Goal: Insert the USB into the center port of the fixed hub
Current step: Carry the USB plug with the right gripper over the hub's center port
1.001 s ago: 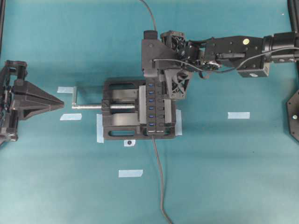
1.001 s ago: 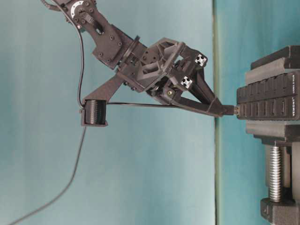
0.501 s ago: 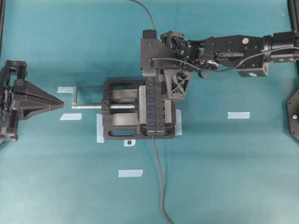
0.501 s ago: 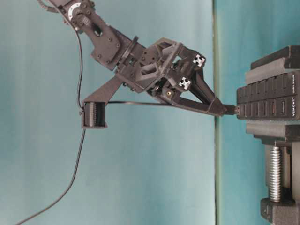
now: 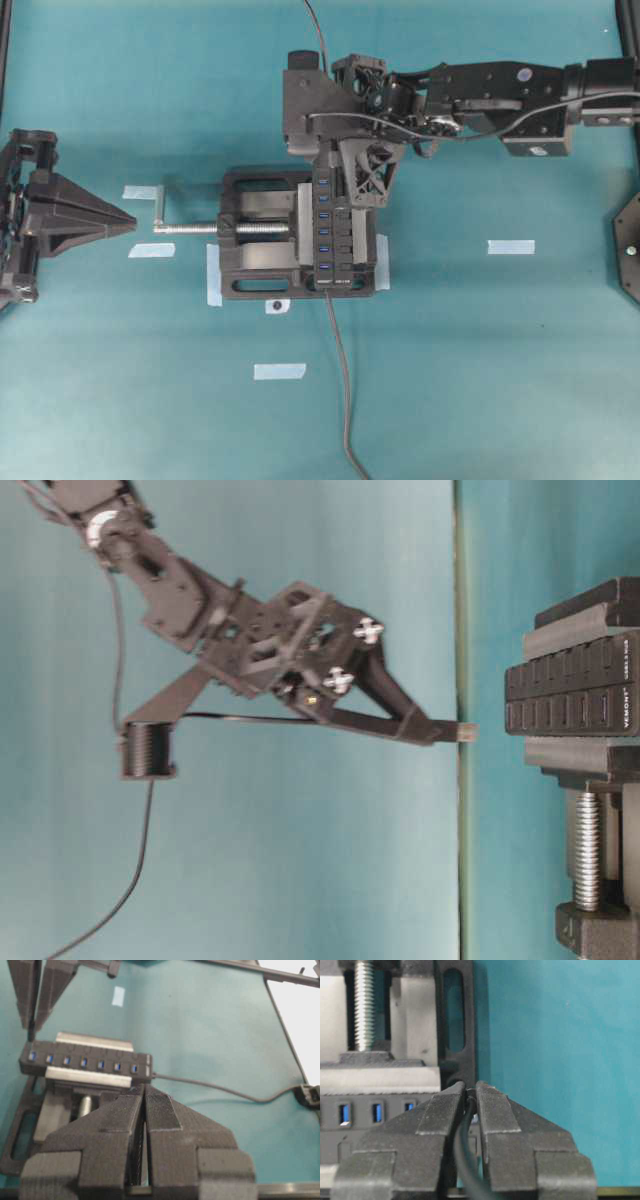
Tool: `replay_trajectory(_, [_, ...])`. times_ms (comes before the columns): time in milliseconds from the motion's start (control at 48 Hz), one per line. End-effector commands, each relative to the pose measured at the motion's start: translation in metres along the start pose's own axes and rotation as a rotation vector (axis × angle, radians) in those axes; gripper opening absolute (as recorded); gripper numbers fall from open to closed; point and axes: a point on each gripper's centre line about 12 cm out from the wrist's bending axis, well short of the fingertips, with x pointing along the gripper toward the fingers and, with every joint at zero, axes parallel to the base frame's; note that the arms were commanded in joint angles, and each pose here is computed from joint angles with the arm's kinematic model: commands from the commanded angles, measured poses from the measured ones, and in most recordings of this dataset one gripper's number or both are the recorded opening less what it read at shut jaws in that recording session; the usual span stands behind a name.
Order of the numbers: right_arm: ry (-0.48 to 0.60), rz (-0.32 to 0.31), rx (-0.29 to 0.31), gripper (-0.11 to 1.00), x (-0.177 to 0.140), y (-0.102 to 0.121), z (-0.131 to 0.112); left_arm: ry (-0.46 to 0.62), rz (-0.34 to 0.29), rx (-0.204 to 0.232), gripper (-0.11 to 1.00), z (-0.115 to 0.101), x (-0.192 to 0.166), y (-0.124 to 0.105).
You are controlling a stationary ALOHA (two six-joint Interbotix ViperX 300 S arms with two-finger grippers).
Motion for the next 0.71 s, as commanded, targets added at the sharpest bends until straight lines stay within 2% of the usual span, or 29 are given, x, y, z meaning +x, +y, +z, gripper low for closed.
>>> replay_trajectory(0, [-0.054,0.003,0.004,0.11,-0.022,0.003,0.018,-0.015,-0.004,0.0,0.0,0.005,0.0,-0.001])
replay_trajectory(188, [-0.026,0.043,0.022,0.11,-0.034,0.012,0.022,-0.015,-0.004,0.0,0.0,0.005,0.0,-0.001])
replay_trajectory(417, [-0.04,0.056,0.027,0.1,-0.044,0.021,0.031,-0.015,-0.004,0.0,0.0,0.005,0.0,-0.001])
replay_trajectory(688, [-0.025,0.075,0.04,0.1,-0.043,0.033,0.029,-0.016,-0.005,0.0,0.0,0.006,0.0,-0.001])
